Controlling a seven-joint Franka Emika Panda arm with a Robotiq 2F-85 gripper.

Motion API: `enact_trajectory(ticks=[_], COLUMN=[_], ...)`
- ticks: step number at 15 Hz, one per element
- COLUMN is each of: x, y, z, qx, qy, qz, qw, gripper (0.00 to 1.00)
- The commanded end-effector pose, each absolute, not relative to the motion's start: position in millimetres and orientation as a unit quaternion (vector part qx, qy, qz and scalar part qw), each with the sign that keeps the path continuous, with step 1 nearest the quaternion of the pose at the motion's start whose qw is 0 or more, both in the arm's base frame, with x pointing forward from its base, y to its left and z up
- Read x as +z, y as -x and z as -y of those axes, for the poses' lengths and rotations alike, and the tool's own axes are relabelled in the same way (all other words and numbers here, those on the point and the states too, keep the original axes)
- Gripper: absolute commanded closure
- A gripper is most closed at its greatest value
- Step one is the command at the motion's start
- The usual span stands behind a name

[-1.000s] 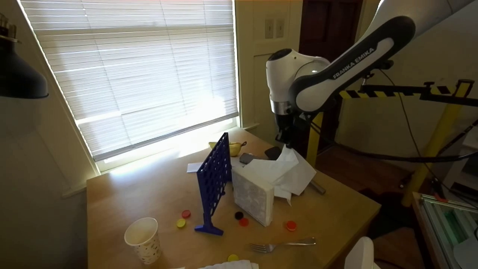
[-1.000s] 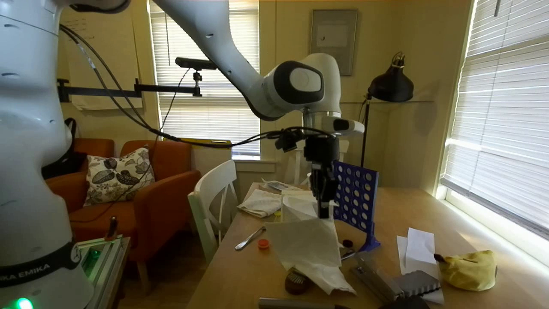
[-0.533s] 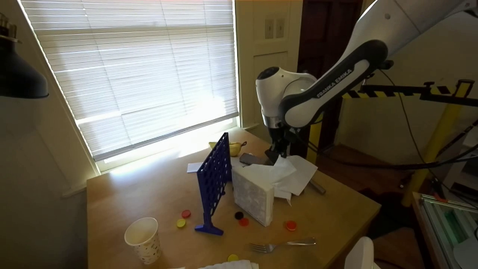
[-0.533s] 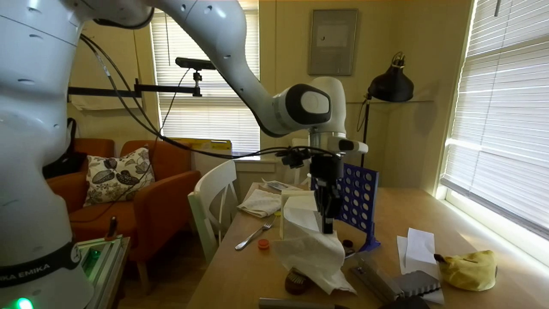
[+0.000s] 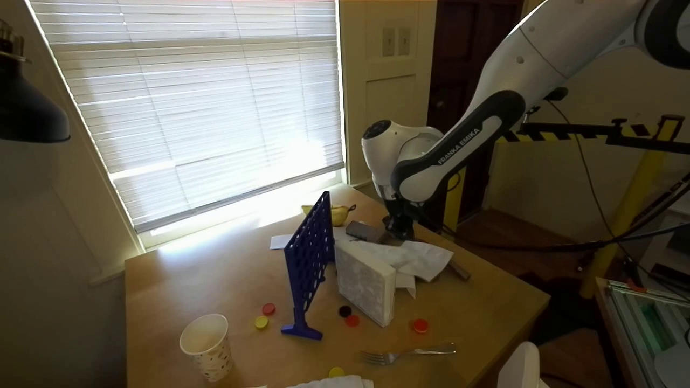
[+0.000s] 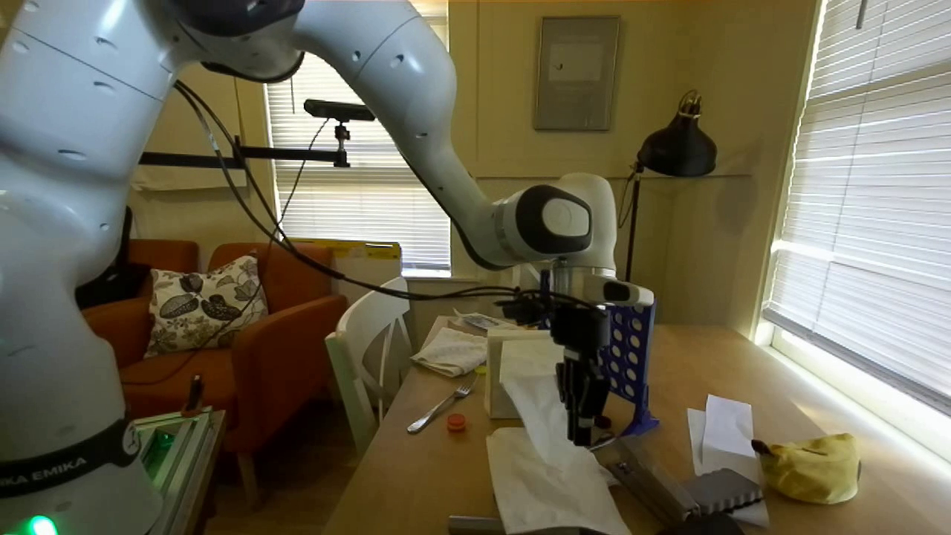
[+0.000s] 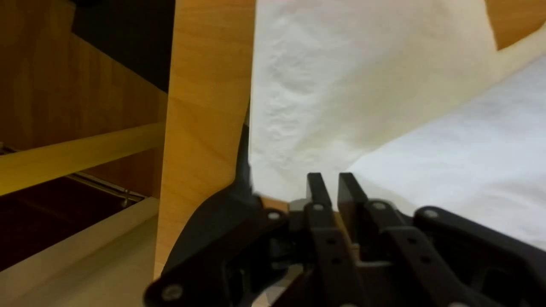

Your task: Pick up the tissue paper and put it on the right and move one piece to the left

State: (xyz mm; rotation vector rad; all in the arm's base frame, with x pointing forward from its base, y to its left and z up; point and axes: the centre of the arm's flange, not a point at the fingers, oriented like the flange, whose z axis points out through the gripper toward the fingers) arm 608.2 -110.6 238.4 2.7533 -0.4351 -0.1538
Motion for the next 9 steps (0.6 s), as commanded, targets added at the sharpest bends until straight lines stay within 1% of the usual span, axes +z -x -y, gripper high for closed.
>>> enact_trajectory(ticks=[1, 4, 5, 6, 7, 9], x=[255.5, 286.3, 296.6, 304.9, 312.3, 324.4], y=[-616.7, -613.1, -611.4, -611.2, -611.2, -611.3], z=[103.5, 90.1, 84.5, 79.4, 74.6, 66.6], qx=[-0.043, -0.021, -0.017, -0.014, -0.012, -0.012], qy=[-0.97, -0.975, -0.977, -0.98, -0.982, -0.986], qz=[0.158, 0.15, 0.146, 0.142, 0.14, 0.136], qw=[0.181, 0.164, 0.152, 0.139, 0.126, 0.092], gripper=[0.47, 0.24, 0.18, 0.1, 0.04, 0.0])
